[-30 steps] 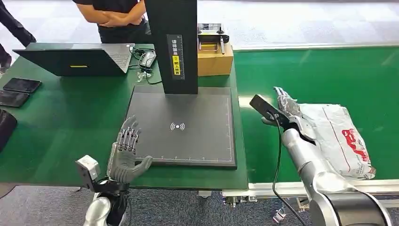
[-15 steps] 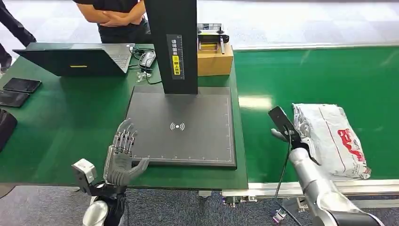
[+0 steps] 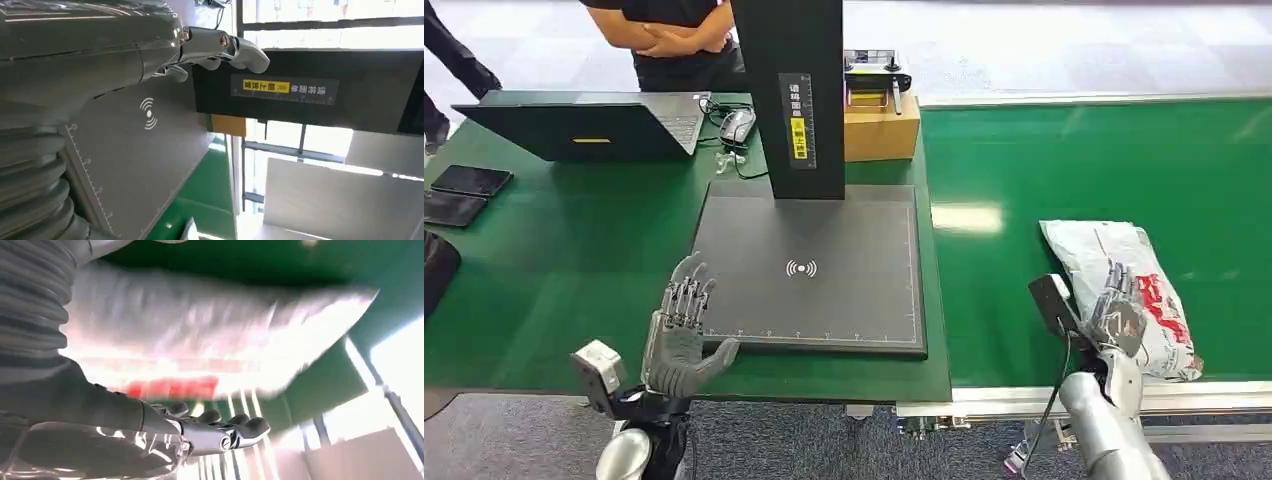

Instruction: Moved the parcel from conveyor to table for the left to box.

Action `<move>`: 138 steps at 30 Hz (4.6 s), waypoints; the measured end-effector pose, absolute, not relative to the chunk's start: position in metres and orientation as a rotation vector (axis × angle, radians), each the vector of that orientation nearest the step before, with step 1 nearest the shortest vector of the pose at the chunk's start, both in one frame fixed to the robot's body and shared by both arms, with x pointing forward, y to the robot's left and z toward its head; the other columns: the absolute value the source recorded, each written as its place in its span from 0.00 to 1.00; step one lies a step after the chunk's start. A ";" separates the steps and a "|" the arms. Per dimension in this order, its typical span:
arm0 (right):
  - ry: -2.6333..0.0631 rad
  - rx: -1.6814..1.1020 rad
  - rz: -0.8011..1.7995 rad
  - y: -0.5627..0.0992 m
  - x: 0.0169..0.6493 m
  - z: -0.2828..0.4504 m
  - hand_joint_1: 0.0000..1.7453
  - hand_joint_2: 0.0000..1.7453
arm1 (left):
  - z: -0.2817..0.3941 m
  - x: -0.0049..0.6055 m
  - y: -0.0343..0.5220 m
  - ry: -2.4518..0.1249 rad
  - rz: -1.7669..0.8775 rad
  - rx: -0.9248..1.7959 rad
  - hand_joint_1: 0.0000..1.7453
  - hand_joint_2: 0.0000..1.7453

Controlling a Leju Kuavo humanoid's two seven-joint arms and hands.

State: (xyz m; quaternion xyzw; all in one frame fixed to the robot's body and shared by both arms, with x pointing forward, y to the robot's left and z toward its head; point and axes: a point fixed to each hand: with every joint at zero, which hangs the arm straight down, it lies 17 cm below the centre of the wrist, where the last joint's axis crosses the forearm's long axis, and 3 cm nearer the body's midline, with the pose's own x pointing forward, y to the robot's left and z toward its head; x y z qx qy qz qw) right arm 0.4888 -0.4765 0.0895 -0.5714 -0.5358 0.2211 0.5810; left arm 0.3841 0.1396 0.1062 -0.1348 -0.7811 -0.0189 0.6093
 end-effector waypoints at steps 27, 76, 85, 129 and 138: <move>-1.140 -1.229 0.499 -0.495 0.463 0.070 0.00 1.00 | 0.115 0.388 0.125 -1.813 -0.084 -0.345 0.00 1.00; -0.921 -0.929 0.336 -0.536 0.462 -0.005 1.00 1.00 | 0.117 0.386 0.137 -1.805 -0.084 -0.288 0.00 1.00; -0.962 -0.964 0.332 -0.536 0.463 0.003 1.00 1.00 | 0.120 0.386 0.139 -1.814 -0.086 -0.272 0.00 1.00; -1.742 -1.351 1.737 -0.163 0.553 0.179 1.00 1.00 | 0.175 0.404 0.112 -1.970 -0.163 -0.331 0.00 1.00; -1.799 -1.308 1.957 -0.136 0.561 0.182 1.00 1.00 | 0.174 0.404 0.114 -1.971 -0.163 -0.333 0.00 1.00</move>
